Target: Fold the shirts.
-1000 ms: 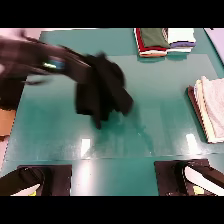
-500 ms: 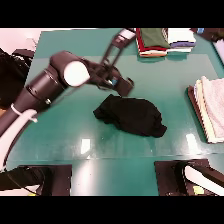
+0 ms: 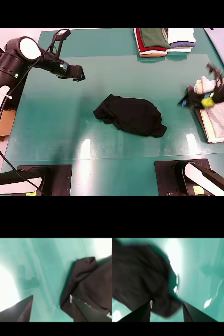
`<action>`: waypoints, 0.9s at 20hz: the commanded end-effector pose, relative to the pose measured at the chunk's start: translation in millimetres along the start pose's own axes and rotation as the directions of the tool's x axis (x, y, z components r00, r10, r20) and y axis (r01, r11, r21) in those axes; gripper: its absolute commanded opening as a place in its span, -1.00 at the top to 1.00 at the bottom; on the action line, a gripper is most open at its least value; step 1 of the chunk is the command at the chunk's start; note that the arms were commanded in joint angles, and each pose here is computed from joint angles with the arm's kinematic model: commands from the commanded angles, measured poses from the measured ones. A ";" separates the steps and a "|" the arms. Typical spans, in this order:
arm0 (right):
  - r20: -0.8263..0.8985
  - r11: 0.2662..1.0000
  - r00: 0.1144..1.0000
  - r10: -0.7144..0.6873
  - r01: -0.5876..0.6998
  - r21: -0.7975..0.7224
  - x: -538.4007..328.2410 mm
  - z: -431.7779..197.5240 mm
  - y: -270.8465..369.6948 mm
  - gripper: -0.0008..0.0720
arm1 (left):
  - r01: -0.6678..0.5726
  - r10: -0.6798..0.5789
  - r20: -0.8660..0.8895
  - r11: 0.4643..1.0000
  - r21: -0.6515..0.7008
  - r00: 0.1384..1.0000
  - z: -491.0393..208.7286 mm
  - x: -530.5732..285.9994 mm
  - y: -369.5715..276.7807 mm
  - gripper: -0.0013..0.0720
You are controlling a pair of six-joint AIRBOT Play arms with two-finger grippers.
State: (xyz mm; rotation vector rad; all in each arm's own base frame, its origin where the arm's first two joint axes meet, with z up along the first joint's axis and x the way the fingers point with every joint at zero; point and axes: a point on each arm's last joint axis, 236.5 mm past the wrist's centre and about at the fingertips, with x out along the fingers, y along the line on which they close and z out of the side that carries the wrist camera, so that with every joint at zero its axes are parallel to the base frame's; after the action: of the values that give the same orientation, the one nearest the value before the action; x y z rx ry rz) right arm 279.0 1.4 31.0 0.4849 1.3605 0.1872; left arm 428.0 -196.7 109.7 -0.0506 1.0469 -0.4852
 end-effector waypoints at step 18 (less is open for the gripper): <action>-0.136 0.997 0.989 -0.056 0.049 -0.052 89.0 -44.6 -1.5 0.92 | 0.139 -0.173 -0.174 0.972 -0.190 0.969 -68.9 83.7 1.4 -0.56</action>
State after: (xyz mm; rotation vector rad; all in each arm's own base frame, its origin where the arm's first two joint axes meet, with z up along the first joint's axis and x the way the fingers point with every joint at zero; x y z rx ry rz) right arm 246.6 50.0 -67.8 0.4428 1.5432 0.2223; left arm 409.8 -203.8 28.1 -0.1961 1.2318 -0.5071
